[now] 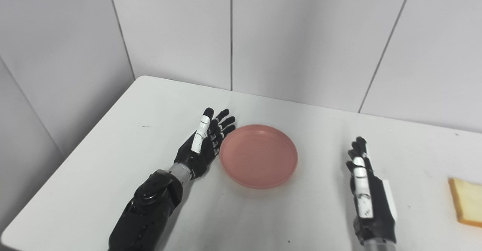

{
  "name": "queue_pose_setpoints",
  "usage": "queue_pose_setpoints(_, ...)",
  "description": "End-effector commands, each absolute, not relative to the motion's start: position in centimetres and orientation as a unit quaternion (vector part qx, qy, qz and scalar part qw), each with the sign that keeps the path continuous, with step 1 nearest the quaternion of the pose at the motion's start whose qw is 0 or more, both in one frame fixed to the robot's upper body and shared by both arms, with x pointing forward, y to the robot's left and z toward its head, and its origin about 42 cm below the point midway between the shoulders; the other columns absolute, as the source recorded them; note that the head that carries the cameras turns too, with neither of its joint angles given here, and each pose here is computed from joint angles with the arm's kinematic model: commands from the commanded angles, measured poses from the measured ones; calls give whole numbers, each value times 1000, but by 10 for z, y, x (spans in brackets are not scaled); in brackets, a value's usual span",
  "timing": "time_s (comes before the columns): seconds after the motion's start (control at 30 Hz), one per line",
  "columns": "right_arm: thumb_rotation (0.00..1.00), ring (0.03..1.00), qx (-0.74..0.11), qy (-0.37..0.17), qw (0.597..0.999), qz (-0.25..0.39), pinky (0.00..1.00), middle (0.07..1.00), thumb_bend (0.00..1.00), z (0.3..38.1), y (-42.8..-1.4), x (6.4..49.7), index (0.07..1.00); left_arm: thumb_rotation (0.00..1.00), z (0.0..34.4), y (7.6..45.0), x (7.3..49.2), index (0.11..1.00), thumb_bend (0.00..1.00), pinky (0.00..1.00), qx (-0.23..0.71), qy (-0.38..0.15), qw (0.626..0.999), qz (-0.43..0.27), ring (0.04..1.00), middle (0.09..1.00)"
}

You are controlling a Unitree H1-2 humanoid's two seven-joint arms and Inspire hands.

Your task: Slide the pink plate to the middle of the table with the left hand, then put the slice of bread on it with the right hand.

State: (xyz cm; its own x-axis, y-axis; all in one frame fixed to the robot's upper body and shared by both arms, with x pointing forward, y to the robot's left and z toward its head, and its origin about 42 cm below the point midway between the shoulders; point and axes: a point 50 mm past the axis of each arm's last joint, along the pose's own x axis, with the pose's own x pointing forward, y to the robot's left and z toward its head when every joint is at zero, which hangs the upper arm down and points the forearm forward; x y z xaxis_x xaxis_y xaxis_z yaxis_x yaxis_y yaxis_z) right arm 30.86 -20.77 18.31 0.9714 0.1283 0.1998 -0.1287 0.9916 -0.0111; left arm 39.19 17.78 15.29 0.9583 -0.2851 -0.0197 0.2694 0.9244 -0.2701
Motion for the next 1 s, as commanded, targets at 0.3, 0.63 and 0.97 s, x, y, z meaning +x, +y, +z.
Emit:
queue_pose_setpoints(0.3, 1000, 1000, -8, -140, 988, 68, 1000, 1000, 337, 193, -195, 308, 1000, 978, 190, 146, 385, 970, 846, 963, -147, -44, 970, -190, 969, 971)
queue_pose_setpoints(0.63, 1000, 1000, -26, -134, 989, 55, 1000, 1000, 365, 192, -186, 308, 1000, 979, 188, 146, 373, 972, 853, 971, -166, -52, 962, -213, 975, 976)
queue_pose_setpoints(0.97, 1000, 1000, -22, -144, 988, 45, 1000, 1000, 398, 199, -193, 312, 1000, 1000, 189, 155, 372, 994, 840, 998, -154, -66, 968, -189, 991, 990)
